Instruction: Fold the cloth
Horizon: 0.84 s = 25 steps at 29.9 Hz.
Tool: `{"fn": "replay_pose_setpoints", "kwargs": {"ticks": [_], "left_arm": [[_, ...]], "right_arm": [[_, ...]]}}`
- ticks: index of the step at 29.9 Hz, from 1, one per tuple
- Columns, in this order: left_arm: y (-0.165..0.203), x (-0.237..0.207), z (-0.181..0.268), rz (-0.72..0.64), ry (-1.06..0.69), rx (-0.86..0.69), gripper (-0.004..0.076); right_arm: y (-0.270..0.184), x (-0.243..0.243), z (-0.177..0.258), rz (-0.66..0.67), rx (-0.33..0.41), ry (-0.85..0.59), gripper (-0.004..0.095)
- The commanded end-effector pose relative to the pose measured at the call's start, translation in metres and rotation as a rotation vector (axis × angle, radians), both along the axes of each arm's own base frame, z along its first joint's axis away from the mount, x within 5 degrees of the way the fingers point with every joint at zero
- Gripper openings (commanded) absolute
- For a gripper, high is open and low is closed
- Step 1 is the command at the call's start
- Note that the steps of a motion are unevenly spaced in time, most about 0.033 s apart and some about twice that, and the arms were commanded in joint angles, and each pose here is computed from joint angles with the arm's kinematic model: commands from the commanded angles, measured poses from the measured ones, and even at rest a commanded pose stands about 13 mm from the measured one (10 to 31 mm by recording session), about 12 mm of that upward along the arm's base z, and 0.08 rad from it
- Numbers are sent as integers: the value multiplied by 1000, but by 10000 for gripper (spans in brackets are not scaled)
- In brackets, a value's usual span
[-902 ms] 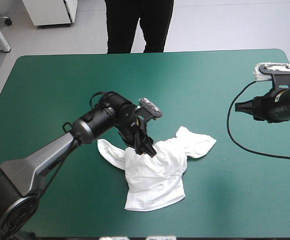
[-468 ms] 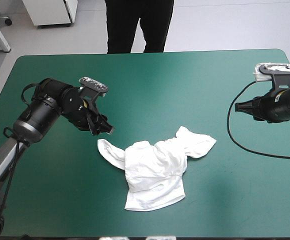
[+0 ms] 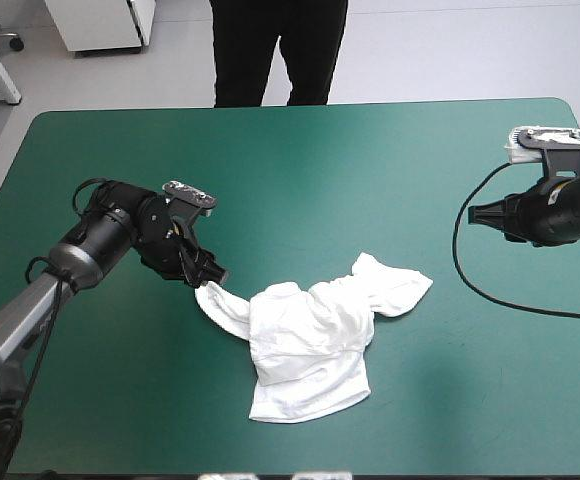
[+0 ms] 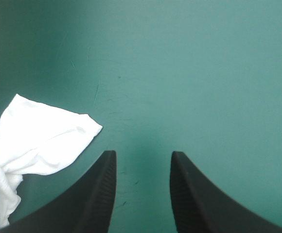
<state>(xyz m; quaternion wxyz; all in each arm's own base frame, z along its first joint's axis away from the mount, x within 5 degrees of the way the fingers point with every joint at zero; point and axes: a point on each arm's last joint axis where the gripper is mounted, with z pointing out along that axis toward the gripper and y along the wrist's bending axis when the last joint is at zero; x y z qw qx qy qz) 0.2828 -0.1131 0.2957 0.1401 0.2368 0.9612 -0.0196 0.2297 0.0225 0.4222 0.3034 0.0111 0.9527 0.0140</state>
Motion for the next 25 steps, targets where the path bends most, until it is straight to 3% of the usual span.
{"fn": "replay_pose_setpoints", "kwargs": {"ticks": [1, 6, 13, 22, 25], "left_arm": [[7, 12, 0, 33, -25, -21, 417], [16, 27, -17, 47, 0, -18, 417], [-1, 36, -36, 22, 65, -145, 417], [-3, 51, -80, 41, 179, -86, 417], [-4, 53, -92, 43, 209, -76, 358]], "right_arm": [[-2, -7, 13, -3, 10, -51, 347], [-2, -7, 13, -3, 10, -51, 347], [-2, -7, 13, -4, 8, -51, 347], [-2, -7, 13, -1, 6, -51, 347], [-3, -7, 13, -4, -2, -52, 347]]}}
